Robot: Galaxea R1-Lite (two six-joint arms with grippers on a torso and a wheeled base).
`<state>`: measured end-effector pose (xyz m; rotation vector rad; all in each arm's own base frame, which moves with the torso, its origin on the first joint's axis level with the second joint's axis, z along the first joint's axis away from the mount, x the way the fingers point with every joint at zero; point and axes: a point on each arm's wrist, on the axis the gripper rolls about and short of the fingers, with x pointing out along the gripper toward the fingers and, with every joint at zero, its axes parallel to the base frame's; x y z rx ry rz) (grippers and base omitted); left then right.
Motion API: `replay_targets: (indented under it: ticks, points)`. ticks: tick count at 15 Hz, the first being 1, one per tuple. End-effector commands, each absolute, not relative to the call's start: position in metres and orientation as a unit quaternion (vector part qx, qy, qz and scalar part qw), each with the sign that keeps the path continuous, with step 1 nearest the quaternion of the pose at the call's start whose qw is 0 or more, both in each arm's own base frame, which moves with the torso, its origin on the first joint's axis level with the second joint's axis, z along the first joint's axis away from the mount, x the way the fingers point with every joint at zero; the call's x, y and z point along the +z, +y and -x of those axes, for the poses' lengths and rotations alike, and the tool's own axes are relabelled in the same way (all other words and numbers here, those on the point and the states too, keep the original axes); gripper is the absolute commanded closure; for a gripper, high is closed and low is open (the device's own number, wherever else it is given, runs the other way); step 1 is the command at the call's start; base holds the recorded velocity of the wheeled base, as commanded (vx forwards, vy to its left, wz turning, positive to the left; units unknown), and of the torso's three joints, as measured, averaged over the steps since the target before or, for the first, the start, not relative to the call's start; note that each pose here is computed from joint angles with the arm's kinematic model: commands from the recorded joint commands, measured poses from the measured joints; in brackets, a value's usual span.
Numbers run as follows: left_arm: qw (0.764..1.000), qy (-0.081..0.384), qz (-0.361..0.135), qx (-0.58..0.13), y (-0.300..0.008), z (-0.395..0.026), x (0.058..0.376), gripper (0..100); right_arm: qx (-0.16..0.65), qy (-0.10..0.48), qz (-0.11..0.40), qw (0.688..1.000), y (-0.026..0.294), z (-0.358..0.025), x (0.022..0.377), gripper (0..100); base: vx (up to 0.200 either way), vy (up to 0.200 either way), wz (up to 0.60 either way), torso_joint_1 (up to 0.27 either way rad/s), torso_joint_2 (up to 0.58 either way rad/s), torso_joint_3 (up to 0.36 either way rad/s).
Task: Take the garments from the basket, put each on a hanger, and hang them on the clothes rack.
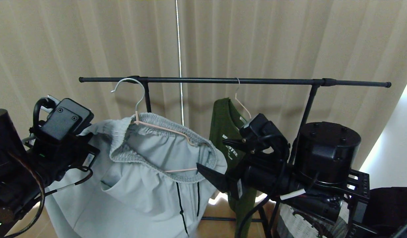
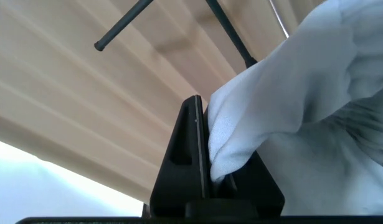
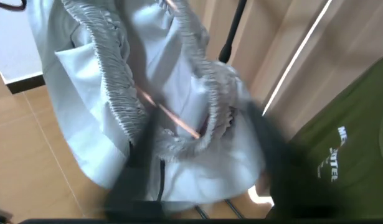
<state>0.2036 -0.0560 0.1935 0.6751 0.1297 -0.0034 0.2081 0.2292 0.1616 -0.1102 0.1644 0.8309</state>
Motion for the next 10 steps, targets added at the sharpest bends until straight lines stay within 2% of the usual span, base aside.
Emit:
replay_targets:
  ticks: [1, 6, 10]
  points:
    - [0.942, 0.067, -0.329, -0.003, -0.056, -0.204, 0.191, 100, 0.395, 0.091, 0.061, 0.912, 0.214, -0.195, 0.157, 0, 0.0, 0.0, 0.0, 0.0, 0.0, 0.0]
    - [0.944, 0.061, -0.324, -0.002, -0.061, -0.217, 0.19, 100, 0.389, 0.087, 0.071, 0.914, 0.186, -0.172, 0.16, 0, 0.0, 0.0, 0.0, 0.0, 0.0, 0.0]
    - [0.946, 0.051, -0.32, -0.002, -0.065, -0.224, 0.185, 100, 0.364, 0.085, 0.07, 0.925, 0.167, -0.173, 0.162, 0, 0.0, 0.0, 0.0, 0.0, 0.0, 0.0]
